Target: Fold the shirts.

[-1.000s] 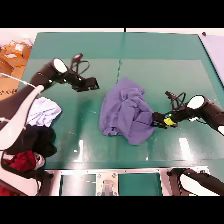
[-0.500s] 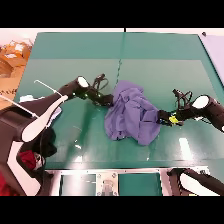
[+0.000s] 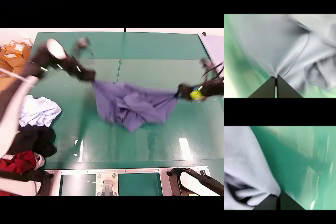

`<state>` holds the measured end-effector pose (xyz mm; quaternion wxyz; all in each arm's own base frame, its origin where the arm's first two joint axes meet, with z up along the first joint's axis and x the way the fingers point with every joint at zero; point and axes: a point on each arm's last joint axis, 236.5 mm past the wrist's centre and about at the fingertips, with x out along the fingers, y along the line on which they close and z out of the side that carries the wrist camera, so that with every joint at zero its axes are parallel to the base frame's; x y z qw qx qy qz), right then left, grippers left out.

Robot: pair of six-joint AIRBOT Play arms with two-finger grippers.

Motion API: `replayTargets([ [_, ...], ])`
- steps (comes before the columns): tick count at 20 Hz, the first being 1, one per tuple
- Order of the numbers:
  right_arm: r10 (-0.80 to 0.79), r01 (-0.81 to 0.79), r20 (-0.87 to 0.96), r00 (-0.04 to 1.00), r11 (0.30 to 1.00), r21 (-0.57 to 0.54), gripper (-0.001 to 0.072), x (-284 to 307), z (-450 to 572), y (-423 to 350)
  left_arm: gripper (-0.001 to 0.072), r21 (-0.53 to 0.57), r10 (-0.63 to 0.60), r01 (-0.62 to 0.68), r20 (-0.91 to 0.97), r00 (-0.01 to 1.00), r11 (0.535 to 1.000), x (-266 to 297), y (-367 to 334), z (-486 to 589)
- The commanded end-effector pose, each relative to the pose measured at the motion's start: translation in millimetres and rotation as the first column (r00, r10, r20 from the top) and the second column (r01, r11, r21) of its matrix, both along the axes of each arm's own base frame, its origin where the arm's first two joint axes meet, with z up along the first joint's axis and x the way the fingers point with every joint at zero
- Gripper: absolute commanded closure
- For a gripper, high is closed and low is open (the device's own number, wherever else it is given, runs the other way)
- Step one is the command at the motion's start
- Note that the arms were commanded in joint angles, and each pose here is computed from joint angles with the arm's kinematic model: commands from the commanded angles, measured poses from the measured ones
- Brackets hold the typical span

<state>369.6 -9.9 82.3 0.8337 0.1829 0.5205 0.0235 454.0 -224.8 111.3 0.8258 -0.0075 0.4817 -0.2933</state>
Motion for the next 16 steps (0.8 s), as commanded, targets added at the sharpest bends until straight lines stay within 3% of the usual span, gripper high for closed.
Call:
replayTargets([
  [1, 0.046, -0.028, 0.319, 0.947, 0.998, -0.058, 0.0699, 16, 145, 1, 0.0688, -0.046, 0.067, -0.053, 0.372, 0.926, 0.997, -26, 37, 176],
  [5, 0.097, -0.003, 0.621, 0.778, 0.989, -0.151, 0.0699, -29, 292, 16, 0.0687, -0.162, 0.121, -0.013, 0.678, 0.726, 0.987, -116, 61, 339],
  [10, 0.150, 0.021, 0.759, 0.633, 0.977, -0.210, 0.0698, -99, 359, 37, 0.0686, -0.213, 0.161, 0.019, 0.791, 0.590, 0.977, -200, 84, 400],
  [13, 0.176, -0.006, 0.755, 0.632, 0.975, -0.222, 0.0698, -110, 357, 45, 0.0686, -0.196, 0.180, -0.037, 0.790, 0.587, 0.980, -194, 96, 395],
  [16, 0.192, -0.143, 0.652, 0.734, 0.981, -0.127, 0.0696, -90, 298, 67, 0.0686, -0.134, 0.211, -0.165, 0.713, 0.669, 0.977, -147, 109, 340],
])
